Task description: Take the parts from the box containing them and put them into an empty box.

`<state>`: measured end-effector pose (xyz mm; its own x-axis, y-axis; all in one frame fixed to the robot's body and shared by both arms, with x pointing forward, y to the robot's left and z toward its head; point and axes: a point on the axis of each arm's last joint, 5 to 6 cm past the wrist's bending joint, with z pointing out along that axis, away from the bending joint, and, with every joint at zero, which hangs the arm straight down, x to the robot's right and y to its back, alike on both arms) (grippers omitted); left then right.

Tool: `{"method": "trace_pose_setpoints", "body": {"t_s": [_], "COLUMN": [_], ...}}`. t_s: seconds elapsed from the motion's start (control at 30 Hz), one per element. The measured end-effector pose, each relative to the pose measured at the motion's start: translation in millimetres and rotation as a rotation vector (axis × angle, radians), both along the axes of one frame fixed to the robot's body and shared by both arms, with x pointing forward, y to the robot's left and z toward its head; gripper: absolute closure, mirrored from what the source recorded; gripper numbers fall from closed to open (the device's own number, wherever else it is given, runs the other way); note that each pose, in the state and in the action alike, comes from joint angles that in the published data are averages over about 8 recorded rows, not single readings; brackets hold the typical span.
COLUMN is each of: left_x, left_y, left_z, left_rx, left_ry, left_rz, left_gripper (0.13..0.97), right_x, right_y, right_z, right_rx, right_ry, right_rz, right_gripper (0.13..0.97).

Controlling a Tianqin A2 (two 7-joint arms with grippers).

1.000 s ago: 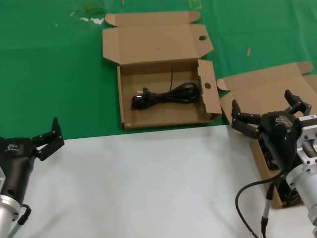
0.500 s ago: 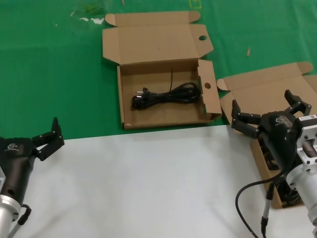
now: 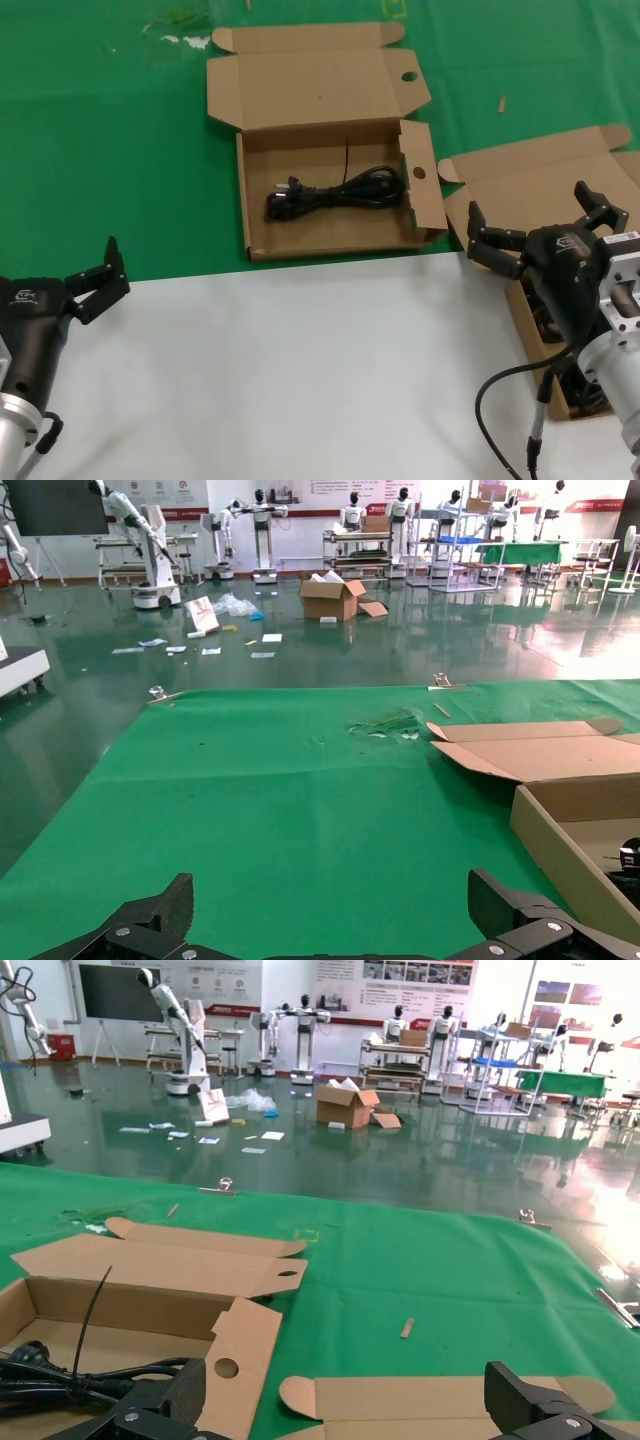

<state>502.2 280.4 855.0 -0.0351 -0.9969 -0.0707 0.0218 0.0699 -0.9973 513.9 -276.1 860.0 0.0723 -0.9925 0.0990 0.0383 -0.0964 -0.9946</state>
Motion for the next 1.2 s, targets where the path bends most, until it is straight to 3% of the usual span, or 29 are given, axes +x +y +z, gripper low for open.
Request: {"method": "trace_pose_setpoints", "body": {"t_s": [1.2], "left_x": [0.0], "left_y": [0.0], "left_z": [0.0], "left_rx": [0.000], "left_ry": [0.000], "left_rz": [0.000], "left_gripper": [0.132], "right_x": [0.0], "right_y": [0.0], "right_z": [0.0], "right_rx": [0.000], "right_ry": [0.000], "right_rz": [0.000], "right_gripper": [0.130]}}
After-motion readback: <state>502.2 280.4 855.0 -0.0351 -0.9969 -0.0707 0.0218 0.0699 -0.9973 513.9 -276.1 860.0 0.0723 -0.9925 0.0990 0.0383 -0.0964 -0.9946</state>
